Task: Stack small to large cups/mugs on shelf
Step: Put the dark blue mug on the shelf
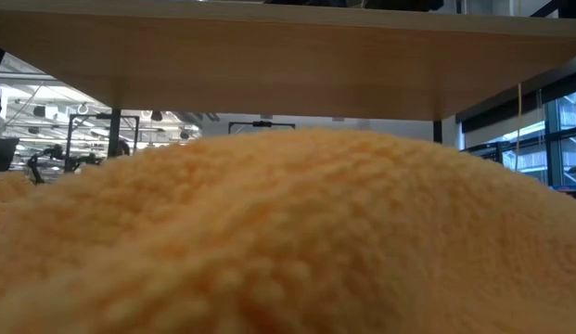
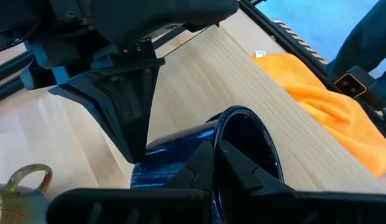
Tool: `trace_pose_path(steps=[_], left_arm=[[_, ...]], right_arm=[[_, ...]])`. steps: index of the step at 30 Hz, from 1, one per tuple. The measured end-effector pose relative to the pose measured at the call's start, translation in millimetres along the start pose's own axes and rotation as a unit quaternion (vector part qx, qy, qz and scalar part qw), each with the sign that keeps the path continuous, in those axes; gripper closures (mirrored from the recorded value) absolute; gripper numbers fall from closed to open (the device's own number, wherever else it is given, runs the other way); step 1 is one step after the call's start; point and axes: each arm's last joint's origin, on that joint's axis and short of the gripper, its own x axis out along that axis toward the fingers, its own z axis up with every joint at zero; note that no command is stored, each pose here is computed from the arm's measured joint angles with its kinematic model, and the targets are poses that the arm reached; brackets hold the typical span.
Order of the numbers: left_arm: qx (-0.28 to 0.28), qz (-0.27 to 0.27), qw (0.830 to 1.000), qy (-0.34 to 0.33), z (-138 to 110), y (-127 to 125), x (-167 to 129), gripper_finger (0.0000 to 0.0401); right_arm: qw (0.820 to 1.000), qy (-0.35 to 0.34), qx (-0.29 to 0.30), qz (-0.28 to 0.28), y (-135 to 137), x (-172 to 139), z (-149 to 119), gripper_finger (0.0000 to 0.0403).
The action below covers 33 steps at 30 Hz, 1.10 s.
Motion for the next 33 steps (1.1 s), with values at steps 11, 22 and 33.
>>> trace_pose_path(steps=[11, 22, 33], left_arm=[[-0.007, -0.014, 1.000, -0.010, 1.1, -1.0, -1.1, 0.0398], [-0.037, -0.052, 0.998, -0.022, 1.1, -3.9, -2.3, 0.0398], [-0.065, -0.080, 0.994, -0.023, 0.1, -6.2, -2.8, 0.0397]], right_arm=[[1.000, 0.000, -0.003, -0.010, -2.7, 1.3, 1.7, 0.0396], [1.000, -0.023, 0.002, -0.017, -7.5, 7.5, 14.5, 0.0396], [0.998, 0.007, 0.025, 0.060, 10.1, 40.0, -6.6, 0.0396]])
